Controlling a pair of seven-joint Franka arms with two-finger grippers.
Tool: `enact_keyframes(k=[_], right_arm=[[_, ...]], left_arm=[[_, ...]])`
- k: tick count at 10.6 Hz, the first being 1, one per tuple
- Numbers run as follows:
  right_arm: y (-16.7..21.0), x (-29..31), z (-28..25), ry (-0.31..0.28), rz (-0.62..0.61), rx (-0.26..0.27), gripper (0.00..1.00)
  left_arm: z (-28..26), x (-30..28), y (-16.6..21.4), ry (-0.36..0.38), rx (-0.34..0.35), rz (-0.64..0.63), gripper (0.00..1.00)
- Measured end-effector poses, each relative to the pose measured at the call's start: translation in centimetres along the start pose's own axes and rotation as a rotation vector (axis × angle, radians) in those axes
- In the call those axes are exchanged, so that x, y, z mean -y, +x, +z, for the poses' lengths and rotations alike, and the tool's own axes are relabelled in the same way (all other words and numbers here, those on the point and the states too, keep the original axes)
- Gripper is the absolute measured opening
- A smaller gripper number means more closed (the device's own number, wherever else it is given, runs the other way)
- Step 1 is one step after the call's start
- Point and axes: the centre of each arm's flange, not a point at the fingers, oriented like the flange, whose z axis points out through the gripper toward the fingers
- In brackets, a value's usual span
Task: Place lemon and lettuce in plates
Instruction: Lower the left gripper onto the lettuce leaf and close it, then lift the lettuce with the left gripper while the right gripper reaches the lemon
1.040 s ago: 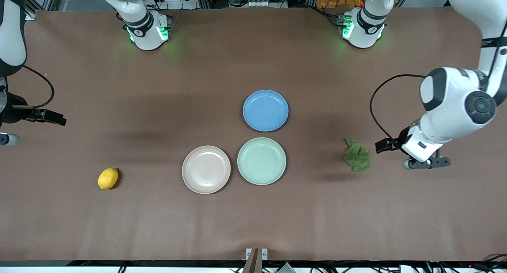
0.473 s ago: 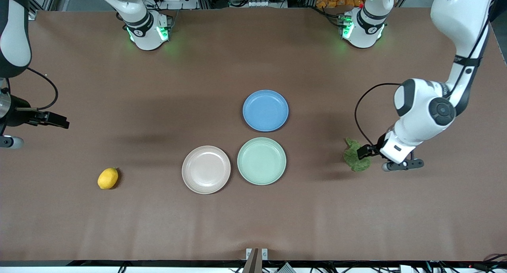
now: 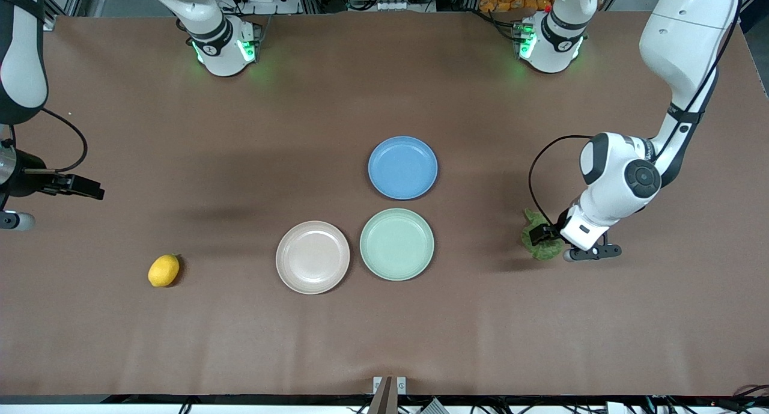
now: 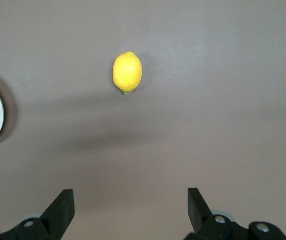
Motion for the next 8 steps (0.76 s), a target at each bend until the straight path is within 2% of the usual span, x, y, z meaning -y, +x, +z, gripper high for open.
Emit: enact_keyframes(k=[5,8], right_arm=[[0.0,-0.2,0.0,0.0,0.004,0.0,1.0],[0.0,-0.7,0.0,0.0,0.011,0.001,1.0]], left_arm=[[3.4,0.7,-1.1,0.028,0.028,0.044,1.0],[5.4,0.5,-1.9,0.093,0.034,0.104,1.0]])
